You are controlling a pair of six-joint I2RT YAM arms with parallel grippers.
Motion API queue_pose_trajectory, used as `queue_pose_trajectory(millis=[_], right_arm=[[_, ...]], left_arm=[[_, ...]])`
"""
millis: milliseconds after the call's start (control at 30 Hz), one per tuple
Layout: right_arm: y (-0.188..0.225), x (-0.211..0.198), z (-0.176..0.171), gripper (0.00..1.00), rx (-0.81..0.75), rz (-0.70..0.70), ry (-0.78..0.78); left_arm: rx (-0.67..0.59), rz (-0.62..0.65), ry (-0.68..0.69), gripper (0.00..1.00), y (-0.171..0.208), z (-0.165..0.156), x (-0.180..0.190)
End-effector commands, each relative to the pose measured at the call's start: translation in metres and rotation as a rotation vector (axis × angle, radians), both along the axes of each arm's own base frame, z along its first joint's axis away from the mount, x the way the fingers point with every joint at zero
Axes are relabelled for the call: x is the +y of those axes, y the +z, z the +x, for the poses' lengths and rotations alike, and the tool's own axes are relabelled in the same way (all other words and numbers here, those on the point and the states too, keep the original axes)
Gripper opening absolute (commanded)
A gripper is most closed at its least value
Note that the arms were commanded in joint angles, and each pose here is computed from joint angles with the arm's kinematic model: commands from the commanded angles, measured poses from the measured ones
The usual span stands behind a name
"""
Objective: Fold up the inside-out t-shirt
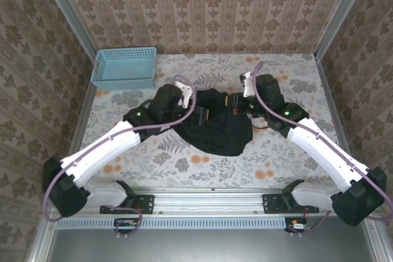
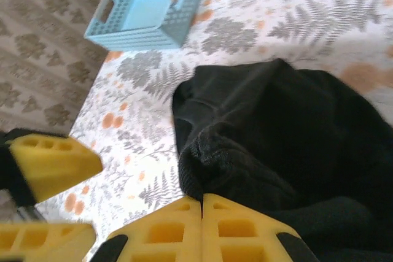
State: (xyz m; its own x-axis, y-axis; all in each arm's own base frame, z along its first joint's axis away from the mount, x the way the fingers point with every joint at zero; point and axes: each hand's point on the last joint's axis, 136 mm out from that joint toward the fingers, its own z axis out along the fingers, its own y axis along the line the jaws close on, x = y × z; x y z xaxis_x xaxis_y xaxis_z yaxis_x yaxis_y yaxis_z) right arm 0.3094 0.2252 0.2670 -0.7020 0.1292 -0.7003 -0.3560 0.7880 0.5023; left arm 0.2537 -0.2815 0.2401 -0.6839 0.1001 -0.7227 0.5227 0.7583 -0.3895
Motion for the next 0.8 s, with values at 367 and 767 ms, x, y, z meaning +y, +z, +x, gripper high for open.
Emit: queue_pose_trajectory(millis=[367,767], right_arm=[[-0.043,-0.045,-0.019,0.76,-0.023,-0.363,-0.097],[-0.146,-0.103,0.012,0.71,0.406,-0.14,-0.331]], left_arm=[[0.156,-0.018,0.226,0.68,-0.03,0.008,0.047],[0.288,0.223,0.048,0.72,-0.102,-0.009,-0.061]])
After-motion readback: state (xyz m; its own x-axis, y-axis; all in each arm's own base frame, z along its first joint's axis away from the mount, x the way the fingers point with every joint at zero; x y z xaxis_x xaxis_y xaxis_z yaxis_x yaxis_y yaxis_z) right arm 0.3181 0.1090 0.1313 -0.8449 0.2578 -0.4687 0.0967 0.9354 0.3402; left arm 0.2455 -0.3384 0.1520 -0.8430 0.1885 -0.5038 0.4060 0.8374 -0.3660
